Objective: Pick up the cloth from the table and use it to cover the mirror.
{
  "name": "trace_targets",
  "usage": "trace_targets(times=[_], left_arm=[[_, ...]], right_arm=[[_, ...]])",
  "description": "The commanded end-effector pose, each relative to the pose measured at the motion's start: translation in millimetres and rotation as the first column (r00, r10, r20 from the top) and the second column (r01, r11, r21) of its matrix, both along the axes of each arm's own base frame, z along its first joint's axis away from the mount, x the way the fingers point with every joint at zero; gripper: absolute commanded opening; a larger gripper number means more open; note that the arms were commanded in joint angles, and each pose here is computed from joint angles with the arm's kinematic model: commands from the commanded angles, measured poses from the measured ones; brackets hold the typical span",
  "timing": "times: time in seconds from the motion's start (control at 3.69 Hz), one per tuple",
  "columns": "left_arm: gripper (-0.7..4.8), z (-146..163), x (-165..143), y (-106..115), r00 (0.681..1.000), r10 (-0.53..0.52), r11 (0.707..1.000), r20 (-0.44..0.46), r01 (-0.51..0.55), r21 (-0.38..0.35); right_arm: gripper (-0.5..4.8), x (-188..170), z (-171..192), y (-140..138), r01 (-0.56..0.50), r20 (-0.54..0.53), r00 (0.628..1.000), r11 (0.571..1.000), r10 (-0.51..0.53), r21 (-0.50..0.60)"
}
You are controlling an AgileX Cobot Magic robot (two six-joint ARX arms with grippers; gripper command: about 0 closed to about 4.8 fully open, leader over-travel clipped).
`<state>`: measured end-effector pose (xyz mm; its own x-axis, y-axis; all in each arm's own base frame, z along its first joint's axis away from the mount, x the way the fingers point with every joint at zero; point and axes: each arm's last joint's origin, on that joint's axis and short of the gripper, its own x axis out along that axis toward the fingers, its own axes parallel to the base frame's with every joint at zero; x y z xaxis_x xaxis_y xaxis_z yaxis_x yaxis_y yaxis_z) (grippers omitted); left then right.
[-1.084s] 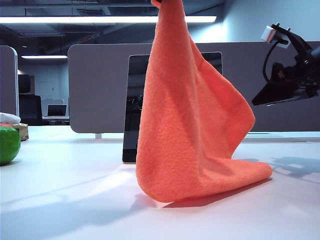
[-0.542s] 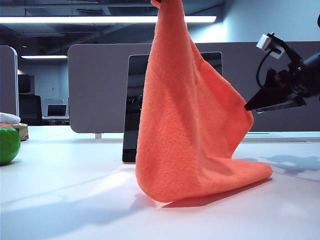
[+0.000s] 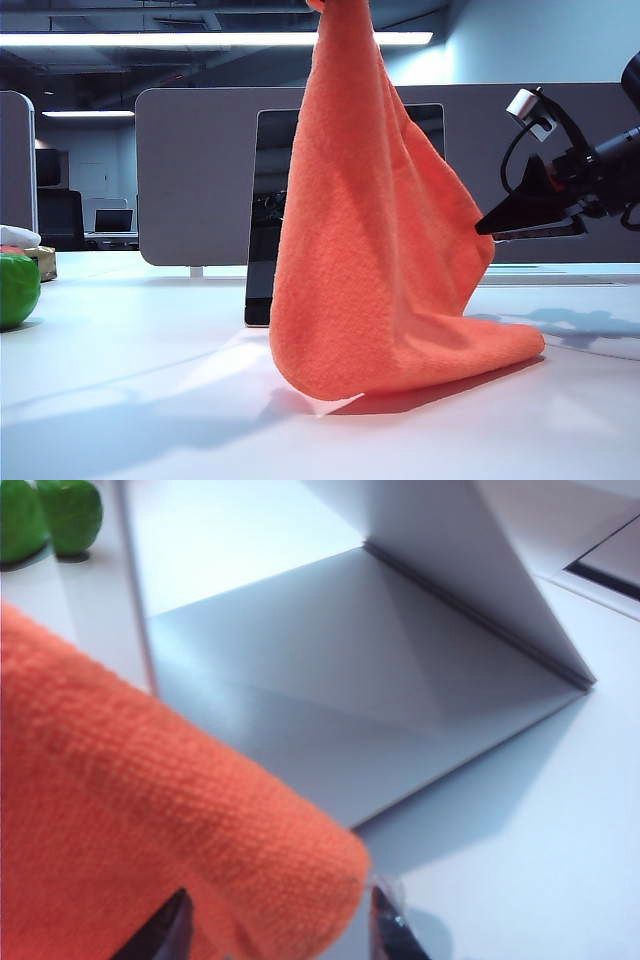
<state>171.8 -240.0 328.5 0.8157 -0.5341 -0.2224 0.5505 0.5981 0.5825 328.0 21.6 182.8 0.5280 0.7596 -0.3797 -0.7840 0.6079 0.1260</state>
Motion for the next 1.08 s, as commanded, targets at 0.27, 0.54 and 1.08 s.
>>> trace_targets(times=[0.27, 0.54, 1.08], left_arm=[[-0.06, -2.2, 2.7, -5.8, 1.0, -0.014, 0.999, -0.01, 0.014, -0.04], [-0.06, -2.2, 2.7, -5.8, 1.0, -0.014, 0.999, -0.01, 0.014, -0.04], [-0.06, -2.3, 2.8, -5.7, 1.0, -0.014, 0.999, -0.01, 0.014, -0.039]], right_arm=[[2.2, 4.1, -9.1, 1.5, -0.045, -0.036, 0.998, 0.998, 0.046, 0.035], [2.2, 5.1, -11.8, 1.5, -0.044, -0.04, 0.998, 0.998, 0.046, 0.035], [0.03, 10.1, -8.6, 0.5, -0.002, -0.002, 1.0, 1.0, 0.002, 0.001]])
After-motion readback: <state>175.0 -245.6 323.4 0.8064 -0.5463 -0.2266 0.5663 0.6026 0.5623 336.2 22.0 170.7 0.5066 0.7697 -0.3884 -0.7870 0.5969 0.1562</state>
